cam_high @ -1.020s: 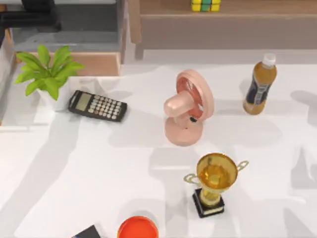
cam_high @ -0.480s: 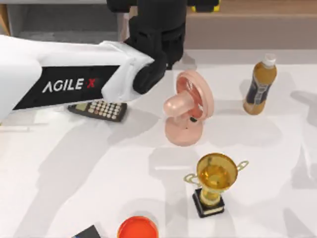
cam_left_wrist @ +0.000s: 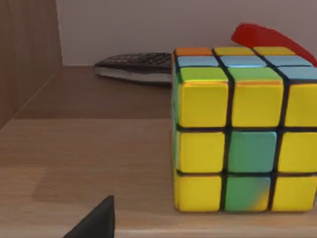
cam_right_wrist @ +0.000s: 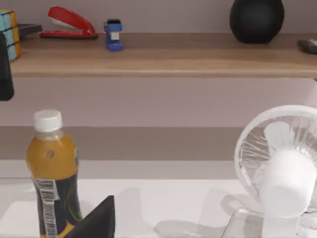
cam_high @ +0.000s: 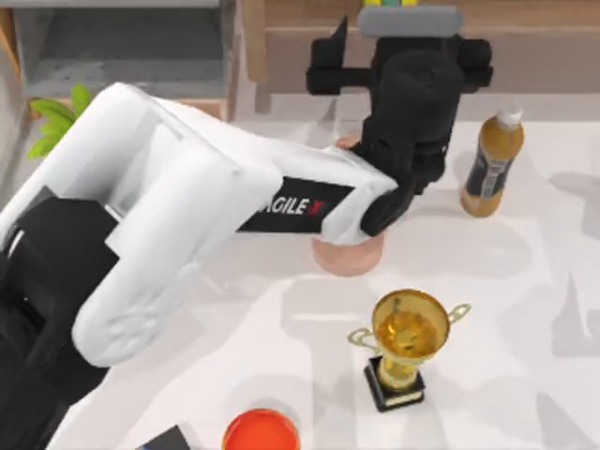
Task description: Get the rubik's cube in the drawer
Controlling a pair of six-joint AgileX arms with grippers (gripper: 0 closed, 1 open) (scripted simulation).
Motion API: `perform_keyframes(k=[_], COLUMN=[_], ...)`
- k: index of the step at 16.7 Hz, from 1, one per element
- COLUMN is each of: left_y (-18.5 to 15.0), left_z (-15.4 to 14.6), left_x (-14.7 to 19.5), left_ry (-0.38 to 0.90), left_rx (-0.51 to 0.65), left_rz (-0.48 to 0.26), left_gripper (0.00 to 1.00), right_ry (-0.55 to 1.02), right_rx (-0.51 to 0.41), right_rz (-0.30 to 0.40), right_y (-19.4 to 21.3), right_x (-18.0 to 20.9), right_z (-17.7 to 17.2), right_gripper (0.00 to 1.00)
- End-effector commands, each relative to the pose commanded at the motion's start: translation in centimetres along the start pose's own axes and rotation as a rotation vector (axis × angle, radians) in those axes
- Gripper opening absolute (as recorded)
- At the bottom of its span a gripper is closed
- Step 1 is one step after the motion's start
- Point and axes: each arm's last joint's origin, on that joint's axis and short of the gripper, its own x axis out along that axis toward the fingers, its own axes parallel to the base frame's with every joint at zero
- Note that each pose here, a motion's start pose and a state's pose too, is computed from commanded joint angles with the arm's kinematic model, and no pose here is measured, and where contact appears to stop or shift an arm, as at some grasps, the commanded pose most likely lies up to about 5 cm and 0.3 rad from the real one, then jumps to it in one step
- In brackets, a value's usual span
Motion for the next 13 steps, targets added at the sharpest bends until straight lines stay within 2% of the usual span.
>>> perform_keyframes(k=[8, 13], left_y=[0.0, -0.1], left_z=[0.2, 1.3], left_x=[0.5, 3.0], left_ry=[0.0, -0.001], left_rx=[0.001, 0.001], left_rz=[0.0, 0.0], left_gripper=[1.0, 1.0], right_ry=[0.0, 0.0], right_rx=[0.0, 0.0], right_rz=[0.0, 0.0], right_y=[0.0, 0.0], right_x=[0.0, 0.0], right_z=[0.0, 0.0], right_gripper=[1.0, 1.0])
